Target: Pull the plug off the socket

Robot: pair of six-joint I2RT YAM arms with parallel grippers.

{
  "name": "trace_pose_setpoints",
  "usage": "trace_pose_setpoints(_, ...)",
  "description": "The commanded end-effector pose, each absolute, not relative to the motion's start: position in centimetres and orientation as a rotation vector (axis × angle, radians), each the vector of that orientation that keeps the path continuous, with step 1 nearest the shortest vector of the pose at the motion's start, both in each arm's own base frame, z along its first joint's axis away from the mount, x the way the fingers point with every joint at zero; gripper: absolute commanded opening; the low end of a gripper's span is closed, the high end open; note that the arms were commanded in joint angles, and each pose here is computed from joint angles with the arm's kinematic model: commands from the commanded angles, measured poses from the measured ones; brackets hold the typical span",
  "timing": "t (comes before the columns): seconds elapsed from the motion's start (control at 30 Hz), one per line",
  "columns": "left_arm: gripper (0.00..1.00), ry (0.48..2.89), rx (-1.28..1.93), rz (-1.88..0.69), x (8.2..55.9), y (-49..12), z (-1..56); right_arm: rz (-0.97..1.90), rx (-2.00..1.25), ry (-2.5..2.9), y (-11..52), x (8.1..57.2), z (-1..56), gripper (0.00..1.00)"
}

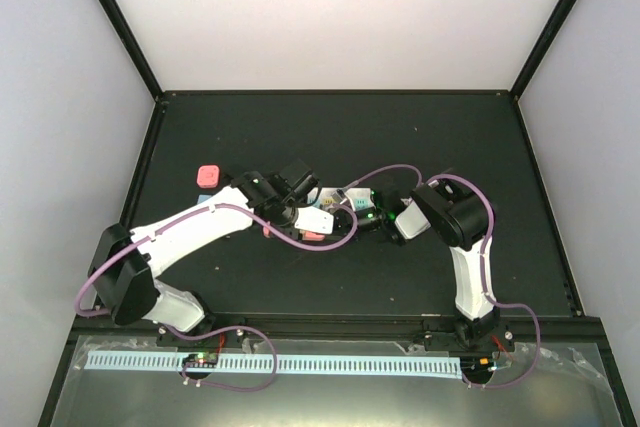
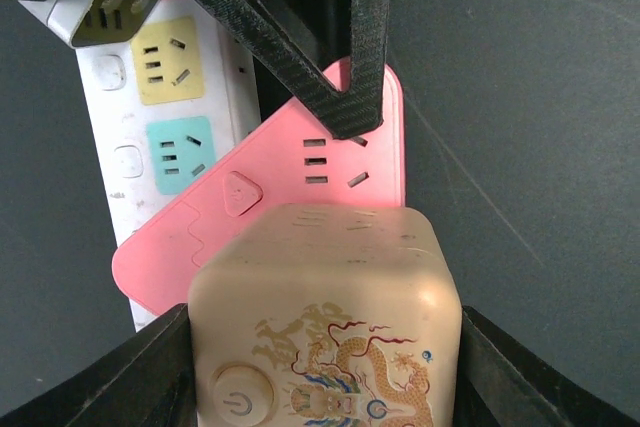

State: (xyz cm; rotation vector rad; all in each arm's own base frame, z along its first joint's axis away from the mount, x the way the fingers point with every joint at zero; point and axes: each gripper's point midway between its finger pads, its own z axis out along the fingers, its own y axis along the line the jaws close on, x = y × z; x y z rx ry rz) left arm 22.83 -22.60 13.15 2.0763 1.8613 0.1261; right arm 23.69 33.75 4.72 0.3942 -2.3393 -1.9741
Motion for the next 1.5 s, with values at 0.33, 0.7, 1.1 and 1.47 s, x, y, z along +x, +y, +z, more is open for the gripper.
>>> trace_pose_setpoints(0.33, 0.22, 1.618, 2.070, 0.063, 21.8, -27.4, 19.1, -1.543, -0.157, -2.666, 30.0, 26.0, -4.8, 0.01)
trace_pose_setpoints(0.7, 0.19, 1.640, 1.969, 0.123, 22.5, -26.9, 21.4, -1.527, -0.167, -2.666, 29.9, 25.9, -5.2, 0.01)
trace_pose_setpoints(1.1, 0.19, 1.650, 1.916, -0.177, 20.9, -27.9, 23.3, -1.520, -0.180, -2.668, 29.7, 26.1, -5.3, 0.01)
trace_pose_setpoints(1.47, 0.19, 1.759, 1.762, -0.147, 22.9, -24.7, 24.7, -1.597, -0.127, -2.658, 30.4, 26.7, -3.7, 0.12)
